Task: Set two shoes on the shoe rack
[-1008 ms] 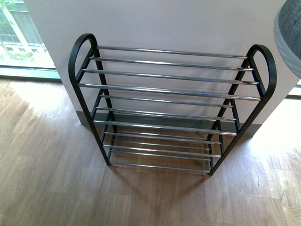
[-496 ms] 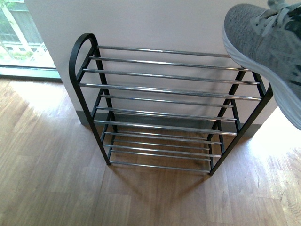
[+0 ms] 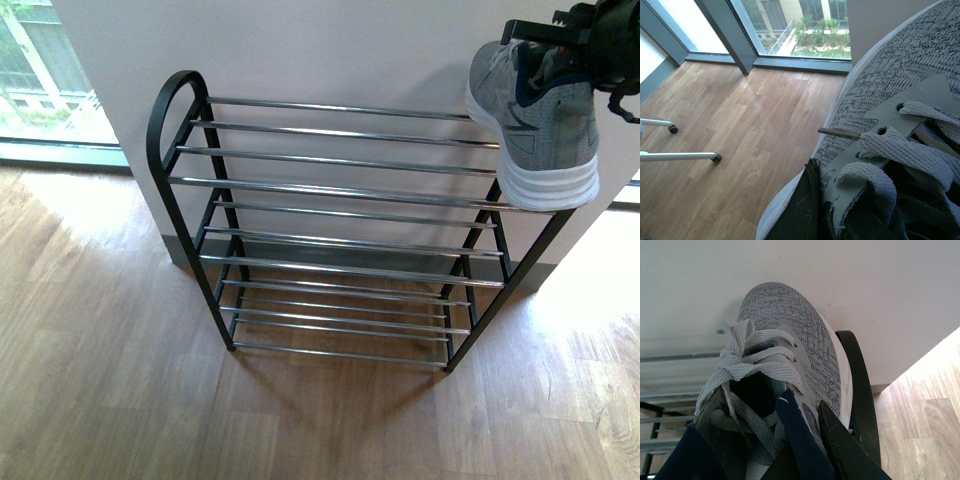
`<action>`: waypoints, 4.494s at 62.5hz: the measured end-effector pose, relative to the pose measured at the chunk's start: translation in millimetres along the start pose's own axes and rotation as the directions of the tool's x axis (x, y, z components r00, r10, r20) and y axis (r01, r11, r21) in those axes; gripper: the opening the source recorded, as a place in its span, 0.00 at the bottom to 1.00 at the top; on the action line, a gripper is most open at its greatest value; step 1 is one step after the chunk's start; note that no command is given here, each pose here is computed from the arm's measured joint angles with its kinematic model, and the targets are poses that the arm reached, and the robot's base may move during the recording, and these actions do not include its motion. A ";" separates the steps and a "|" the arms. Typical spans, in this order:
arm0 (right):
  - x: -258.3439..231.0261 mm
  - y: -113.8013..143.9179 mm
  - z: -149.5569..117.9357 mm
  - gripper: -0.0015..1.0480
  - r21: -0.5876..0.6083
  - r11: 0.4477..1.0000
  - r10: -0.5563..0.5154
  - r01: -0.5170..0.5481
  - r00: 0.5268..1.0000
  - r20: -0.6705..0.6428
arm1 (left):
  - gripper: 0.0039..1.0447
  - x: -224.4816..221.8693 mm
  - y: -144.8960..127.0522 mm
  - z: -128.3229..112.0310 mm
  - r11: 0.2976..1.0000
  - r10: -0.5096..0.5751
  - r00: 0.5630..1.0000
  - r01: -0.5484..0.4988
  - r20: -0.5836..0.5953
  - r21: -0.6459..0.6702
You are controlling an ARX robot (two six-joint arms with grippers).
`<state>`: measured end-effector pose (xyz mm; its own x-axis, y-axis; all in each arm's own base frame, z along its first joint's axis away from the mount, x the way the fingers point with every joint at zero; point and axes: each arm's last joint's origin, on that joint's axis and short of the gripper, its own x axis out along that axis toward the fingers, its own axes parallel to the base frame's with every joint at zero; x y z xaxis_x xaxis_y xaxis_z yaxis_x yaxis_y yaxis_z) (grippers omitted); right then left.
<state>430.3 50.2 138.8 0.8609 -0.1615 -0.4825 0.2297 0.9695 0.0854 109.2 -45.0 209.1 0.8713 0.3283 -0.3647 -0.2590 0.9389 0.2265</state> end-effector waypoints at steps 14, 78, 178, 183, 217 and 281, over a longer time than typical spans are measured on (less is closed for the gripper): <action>31.9 -17.0 -23.1 0.01 0.090 0.990 -0.102 0.107 0.993 -0.062 | 0.01 0.0 0.0 0.0 1.000 0.000 1.000 0.000 0.000 0.000; -52.5 -61.3 19.1 0.92 0.012 1.000 -0.020 0.021 0.994 -0.109 | 0.01 0.0 0.0 0.0 1.000 -0.001 1.000 0.001 0.000 0.000; -250.7 -112.2 -97.8 0.01 -0.180 0.970 0.229 -0.163 0.864 0.448 | 0.01 0.0 0.0 0.0 1.000 -0.001 1.000 0.001 0.000 0.000; -254.5 -112.8 -97.6 0.01 -0.180 0.970 0.229 -0.163 0.861 0.454 | 0.01 0.0 0.0 0.0 1.000 -0.001 1.000 0.001 0.000 0.000; -274.4 -116.8 -101.4 0.01 -0.180 0.970 0.231 -0.163 0.852 0.470 | 0.01 0.0 0.0 0.0 1.000 -0.001 1.000 0.001 0.000 0.000; -293.8 -122.7 -115.1 0.01 -0.181 0.970 0.230 -0.163 0.853 0.468 | 0.01 0.0 -0.1 0.0 1.000 -0.001 1.000 0.001 -0.001 0.000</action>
<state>96.9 -0.1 169.7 0.9999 -0.0008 0.0154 0.0007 1.0000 0.0040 109.2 -45.1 209.1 0.8714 0.3270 -0.3655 -0.2576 0.9394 0.2263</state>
